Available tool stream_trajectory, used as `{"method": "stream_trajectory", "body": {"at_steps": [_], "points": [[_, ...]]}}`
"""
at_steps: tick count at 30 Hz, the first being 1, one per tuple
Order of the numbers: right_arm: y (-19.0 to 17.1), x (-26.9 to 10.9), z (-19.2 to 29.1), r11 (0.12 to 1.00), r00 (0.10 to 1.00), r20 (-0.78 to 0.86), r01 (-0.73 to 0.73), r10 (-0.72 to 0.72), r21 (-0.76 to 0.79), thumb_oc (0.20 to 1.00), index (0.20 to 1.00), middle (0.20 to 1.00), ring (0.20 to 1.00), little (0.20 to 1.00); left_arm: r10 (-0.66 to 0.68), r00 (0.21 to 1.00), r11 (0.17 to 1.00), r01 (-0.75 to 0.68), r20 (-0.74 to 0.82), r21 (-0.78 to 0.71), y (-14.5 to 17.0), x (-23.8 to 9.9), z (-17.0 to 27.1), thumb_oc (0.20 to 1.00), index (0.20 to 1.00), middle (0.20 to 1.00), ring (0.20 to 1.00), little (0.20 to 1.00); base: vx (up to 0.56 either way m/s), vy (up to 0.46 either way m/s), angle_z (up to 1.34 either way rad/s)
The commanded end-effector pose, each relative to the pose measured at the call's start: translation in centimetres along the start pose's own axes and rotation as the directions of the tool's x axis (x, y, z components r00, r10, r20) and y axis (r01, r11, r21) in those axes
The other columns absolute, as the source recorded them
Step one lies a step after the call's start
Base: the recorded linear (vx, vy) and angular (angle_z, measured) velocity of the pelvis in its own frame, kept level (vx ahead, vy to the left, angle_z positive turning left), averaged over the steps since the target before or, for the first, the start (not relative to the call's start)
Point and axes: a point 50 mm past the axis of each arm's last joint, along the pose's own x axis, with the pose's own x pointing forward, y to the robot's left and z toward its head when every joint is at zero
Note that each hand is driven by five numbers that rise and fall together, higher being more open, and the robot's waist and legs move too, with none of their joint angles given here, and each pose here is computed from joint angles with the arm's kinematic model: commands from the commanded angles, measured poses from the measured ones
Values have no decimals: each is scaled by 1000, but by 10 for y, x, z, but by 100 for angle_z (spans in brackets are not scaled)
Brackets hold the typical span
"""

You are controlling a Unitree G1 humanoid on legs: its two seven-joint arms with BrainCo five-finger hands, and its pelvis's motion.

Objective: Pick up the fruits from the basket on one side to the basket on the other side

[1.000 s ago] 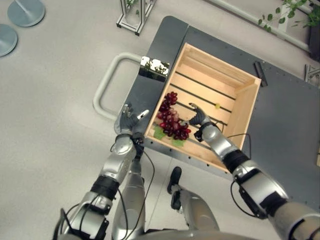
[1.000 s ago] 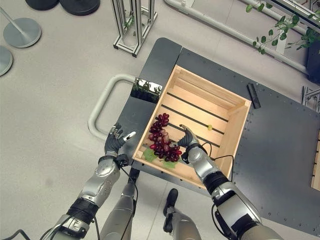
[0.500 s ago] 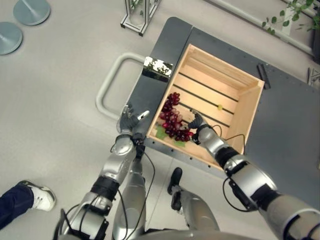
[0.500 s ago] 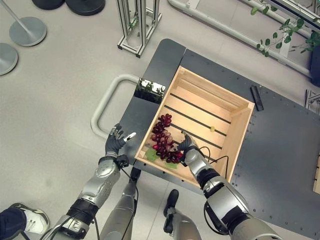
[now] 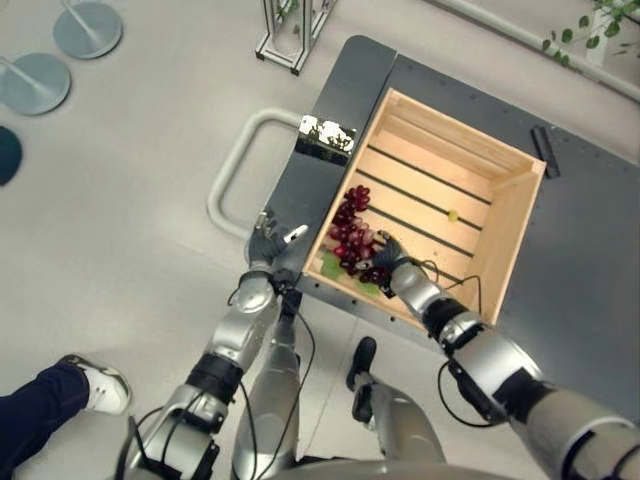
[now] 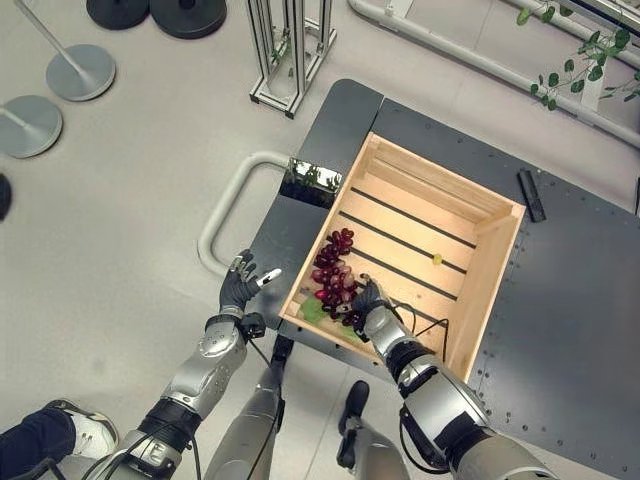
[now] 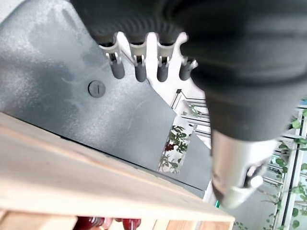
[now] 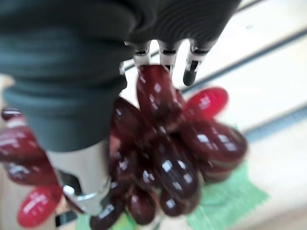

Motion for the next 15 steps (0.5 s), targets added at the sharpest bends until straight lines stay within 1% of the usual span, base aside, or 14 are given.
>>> {"method": "stream_trajectory", "body": {"at_steps": [1, 9, 13, 15], "points": [[3, 0, 7, 1000, 1000, 17, 4, -4, 26, 1000, 1000, 1000, 1000, 1000, -83, 993, 995, 87, 78, -40, -22, -6, 14, 1000, 1000, 1000, 1000, 1000, 0, 0, 0], [10, -2, 7, 1000, 1000, 17, -9, 9, -1, 1000, 1000, 1000, 1000, 1000, -101, 990, 993, 105, 94, -45, -27, -6, 17, 1000, 1000, 1000, 1000, 1000, -3, 5, 2], [0, 1, 4, 999, 999, 0, 39, -39, -12, 1000, 1000, 1000, 1000, 1000, -116, 987, 991, 123, 113, -57, -31, -6, 22, 1000, 1000, 1000, 1000, 1000, -10, 7, 9], [-10, 3, -1, 996, 997, -22, 75, -76, -47, 1000, 1000, 1000, 1000, 1000, -133, 982, 988, 142, 131, -61, -35, -7, 27, 1000, 1000, 1000, 1000, 1000, 0, 0, 0]]}}
